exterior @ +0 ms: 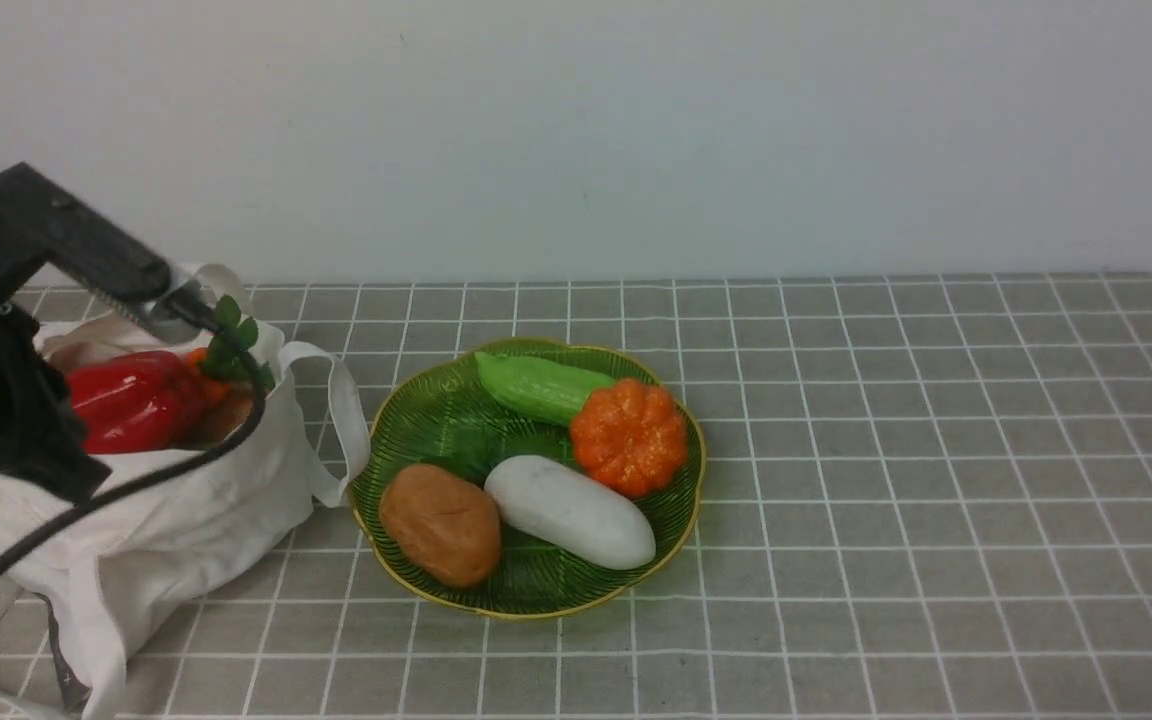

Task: Take vegetables from bag on grey coffee tablecloth place on plate.
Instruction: 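Reach into the bag and grasp the red bell pepper with the left gripper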

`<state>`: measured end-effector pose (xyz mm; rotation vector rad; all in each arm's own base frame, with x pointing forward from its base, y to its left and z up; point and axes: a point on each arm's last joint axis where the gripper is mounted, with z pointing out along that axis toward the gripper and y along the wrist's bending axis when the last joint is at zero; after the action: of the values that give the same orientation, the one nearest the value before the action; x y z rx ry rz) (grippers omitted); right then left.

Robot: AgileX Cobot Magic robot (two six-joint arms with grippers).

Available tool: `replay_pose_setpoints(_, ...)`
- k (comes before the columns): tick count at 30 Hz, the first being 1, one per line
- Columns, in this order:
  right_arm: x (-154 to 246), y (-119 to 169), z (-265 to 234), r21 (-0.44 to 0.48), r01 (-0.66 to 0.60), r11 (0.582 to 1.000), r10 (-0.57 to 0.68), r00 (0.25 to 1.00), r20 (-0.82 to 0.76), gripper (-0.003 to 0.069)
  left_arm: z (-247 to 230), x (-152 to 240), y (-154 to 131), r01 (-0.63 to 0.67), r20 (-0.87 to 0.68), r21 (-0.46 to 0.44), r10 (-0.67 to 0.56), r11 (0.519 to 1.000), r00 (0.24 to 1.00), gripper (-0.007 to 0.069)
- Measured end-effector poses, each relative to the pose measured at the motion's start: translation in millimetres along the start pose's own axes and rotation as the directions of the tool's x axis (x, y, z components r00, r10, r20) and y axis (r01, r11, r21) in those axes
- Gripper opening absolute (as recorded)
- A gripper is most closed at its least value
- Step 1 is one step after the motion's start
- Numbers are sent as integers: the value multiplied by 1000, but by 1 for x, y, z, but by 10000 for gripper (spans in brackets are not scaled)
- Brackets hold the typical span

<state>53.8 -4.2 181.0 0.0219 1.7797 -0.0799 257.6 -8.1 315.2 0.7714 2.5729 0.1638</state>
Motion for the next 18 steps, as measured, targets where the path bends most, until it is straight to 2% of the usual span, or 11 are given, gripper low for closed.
replay_pose_setpoints(7, 0, 0, 0, 0, 0, 1000, 0, 1000, 0, -13, 34, -45, 31, -78, -110, 58, 84, 995, 990, 19)
replay_pose_setpoints(14, 0, 0, 0, 0, 0, 1000, 0, 1000, 0, -13, 59, -60, 41, -73, -144, 77, 84, 994, 986, 20)
replay_pose_setpoints(18, 0, 0, 0, 0, 0, 1000, 0, 1000, 0, -13, 72, -60, 45, -77, -175, 60, 86, 995, 981, 97)
